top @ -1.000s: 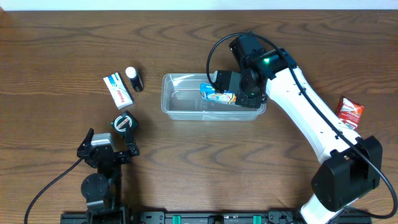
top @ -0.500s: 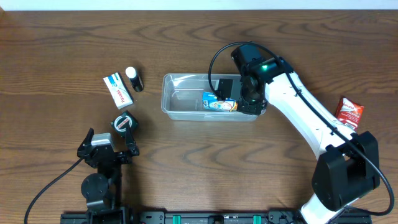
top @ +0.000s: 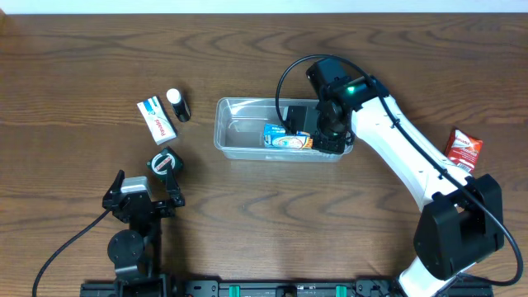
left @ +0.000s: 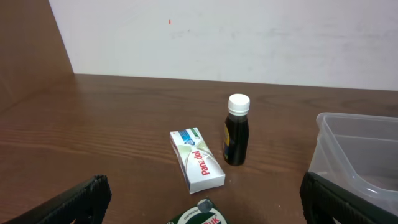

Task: Pack container
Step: 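Lower the blue box into the container and release it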

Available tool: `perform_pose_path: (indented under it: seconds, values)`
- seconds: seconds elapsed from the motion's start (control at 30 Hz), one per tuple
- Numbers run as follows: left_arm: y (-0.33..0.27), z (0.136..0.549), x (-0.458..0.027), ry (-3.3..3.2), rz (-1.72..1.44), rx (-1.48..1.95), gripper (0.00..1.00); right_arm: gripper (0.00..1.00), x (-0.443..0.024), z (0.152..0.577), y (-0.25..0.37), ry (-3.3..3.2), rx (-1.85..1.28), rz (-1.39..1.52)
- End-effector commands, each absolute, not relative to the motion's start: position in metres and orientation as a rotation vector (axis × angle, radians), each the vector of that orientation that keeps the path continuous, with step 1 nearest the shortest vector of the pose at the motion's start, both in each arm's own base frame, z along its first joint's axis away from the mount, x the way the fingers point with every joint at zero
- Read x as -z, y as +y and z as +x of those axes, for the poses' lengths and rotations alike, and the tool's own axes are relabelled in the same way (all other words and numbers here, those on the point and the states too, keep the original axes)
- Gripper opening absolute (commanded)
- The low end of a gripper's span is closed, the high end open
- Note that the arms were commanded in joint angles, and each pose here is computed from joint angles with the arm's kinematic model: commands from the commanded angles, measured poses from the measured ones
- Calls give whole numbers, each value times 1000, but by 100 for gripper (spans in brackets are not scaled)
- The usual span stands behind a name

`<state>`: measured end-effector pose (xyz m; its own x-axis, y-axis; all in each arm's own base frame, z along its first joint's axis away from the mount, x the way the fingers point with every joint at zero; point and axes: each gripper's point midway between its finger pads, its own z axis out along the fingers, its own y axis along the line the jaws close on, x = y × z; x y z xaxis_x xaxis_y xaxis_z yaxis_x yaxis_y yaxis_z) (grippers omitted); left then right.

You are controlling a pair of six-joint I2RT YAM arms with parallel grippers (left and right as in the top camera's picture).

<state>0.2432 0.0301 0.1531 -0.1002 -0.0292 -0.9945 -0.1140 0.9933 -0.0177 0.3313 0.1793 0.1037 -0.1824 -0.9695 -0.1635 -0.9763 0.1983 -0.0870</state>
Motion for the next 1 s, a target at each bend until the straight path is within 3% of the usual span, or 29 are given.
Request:
perform_pose_path:
  seconds: [0.0, 0.97]
  values:
    - [28, 243, -138, 1717, -100, -65, 98, 1, -100, 327, 180, 2282, -105, -1895]
    - [28, 243, -138, 1717, -100, -65, 98, 2, -84, 331, 163, 2302, -85, -1884]
